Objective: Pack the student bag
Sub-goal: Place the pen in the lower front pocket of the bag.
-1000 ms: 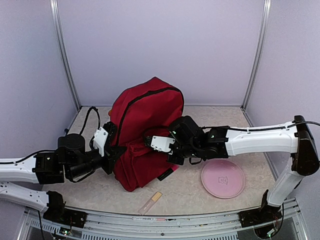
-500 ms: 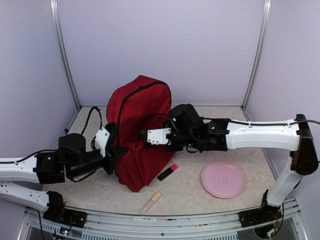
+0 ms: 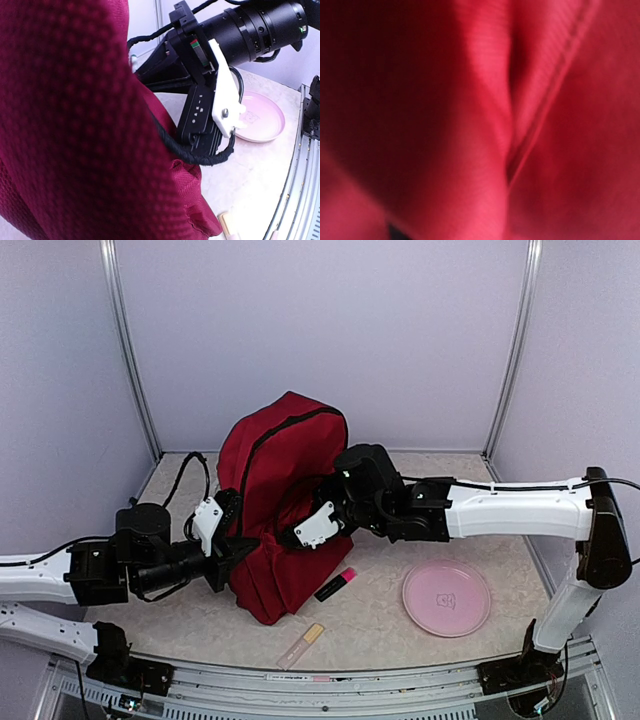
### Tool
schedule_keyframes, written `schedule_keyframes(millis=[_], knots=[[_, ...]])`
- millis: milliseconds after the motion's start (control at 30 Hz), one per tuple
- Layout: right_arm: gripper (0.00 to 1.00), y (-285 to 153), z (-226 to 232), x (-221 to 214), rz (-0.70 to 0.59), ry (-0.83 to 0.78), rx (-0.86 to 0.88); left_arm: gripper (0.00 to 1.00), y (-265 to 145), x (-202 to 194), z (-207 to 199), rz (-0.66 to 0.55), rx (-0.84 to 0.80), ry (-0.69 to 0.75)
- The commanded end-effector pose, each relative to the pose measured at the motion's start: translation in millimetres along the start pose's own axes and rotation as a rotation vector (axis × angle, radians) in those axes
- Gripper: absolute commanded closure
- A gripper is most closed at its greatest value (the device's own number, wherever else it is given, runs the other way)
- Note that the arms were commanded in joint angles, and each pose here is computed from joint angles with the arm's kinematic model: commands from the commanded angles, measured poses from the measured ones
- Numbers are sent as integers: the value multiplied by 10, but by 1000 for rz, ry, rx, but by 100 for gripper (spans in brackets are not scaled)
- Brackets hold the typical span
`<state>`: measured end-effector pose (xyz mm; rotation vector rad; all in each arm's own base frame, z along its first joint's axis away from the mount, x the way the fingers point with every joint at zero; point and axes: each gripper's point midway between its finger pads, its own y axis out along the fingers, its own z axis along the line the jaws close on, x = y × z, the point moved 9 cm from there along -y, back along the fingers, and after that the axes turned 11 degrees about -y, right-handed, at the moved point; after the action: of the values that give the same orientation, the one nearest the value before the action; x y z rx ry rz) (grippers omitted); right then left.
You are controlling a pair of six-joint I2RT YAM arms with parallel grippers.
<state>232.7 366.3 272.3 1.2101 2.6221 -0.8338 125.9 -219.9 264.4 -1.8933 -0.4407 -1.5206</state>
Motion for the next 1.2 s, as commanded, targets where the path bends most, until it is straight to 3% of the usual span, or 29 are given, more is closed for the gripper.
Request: schedule_keyframes(millis=[0,400,767,900,1167], knots=[[100,32,-18,4,-28,-257,10,100,-108,393,-79,-140,-87,-4],[100,53,229,424,-176,-264,71,100,-192,473,-18,-185,-127,-28],[100,-522,361,794,-331,-210,0,100,-258,462,76,-191,-88,-37],[100,-669,221,769,-377,-135,-56,100,-240,438,83,-175,-77,-31],[100,-342,-59,683,-369,-188,-121,100,-157,432,38,-150,-106,-24]])
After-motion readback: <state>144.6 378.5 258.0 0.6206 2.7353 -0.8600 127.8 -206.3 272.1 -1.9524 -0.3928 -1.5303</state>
